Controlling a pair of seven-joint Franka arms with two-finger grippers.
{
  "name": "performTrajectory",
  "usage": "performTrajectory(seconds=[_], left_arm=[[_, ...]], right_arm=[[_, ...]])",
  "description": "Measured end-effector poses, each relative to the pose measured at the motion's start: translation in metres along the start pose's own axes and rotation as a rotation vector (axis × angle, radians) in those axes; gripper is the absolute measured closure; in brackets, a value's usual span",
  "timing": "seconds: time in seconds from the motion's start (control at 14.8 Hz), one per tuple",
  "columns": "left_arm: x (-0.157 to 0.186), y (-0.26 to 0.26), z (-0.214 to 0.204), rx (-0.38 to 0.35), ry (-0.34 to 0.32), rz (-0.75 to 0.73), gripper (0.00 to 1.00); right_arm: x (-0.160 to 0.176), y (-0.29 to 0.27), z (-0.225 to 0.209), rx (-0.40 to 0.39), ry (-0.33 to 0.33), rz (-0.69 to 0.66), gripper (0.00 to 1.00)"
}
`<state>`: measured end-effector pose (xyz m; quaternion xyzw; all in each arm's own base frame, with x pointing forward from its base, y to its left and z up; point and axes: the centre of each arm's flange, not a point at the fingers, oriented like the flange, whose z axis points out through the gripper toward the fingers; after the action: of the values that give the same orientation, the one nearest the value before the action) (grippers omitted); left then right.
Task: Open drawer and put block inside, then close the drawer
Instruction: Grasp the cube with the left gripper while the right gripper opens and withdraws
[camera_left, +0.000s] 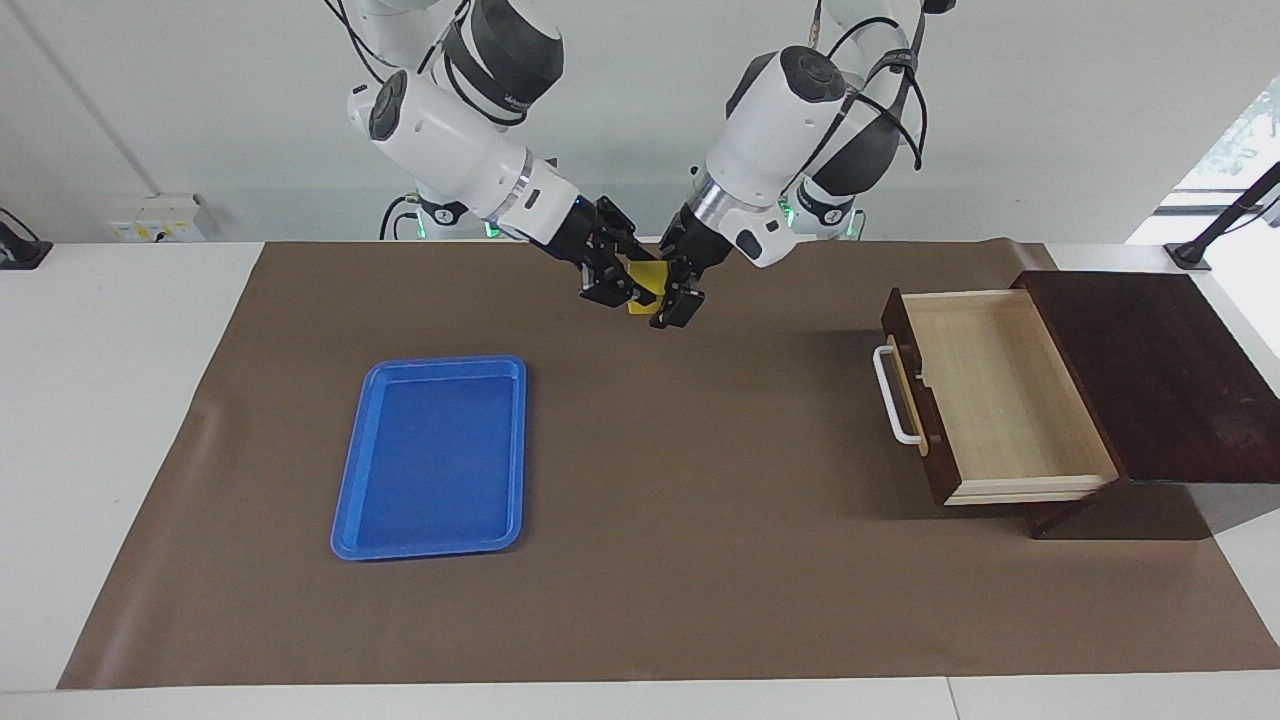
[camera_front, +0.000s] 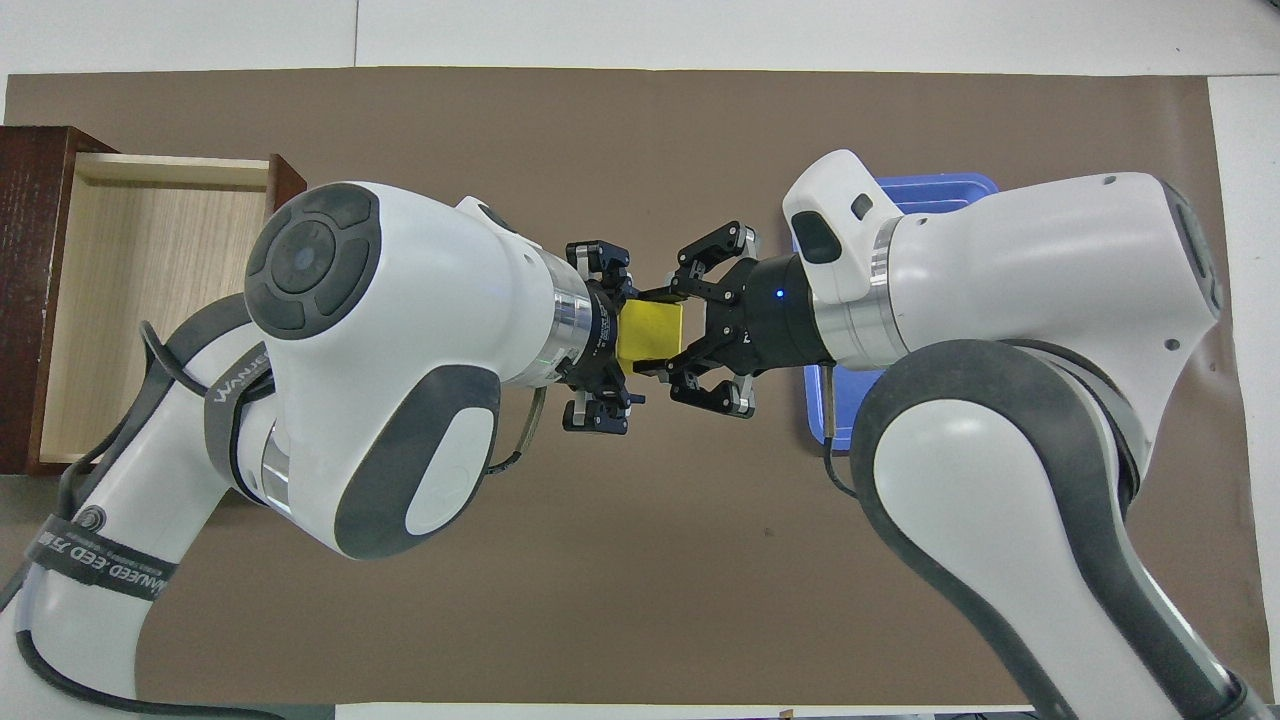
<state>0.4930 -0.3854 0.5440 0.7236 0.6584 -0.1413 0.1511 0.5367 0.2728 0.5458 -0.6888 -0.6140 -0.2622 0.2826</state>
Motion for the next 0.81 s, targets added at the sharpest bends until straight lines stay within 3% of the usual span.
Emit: performTrajectory(seconds=[0.13,0.74,0.81], left_arm=[[0.0025,0.0018,-0.0013,0.007,-0.020,-0.015,0.43],[0.0058,0.0041,-0.0041,0.007,-0.033,-0.022,0.43],[0.0064,0.0045,-0.0050,0.007,-0.036,-0.028,0.43]], right_arm=[[-0.0001,0.0009,-0.0009,-0.003,0.003,0.000,0.44],[0.0008,0.0029,-0.0012,-0.004,0.014,0.006,0.44],[0.0006,0.0031,-0.0013,-0.004,0.014,0.007,0.39]])
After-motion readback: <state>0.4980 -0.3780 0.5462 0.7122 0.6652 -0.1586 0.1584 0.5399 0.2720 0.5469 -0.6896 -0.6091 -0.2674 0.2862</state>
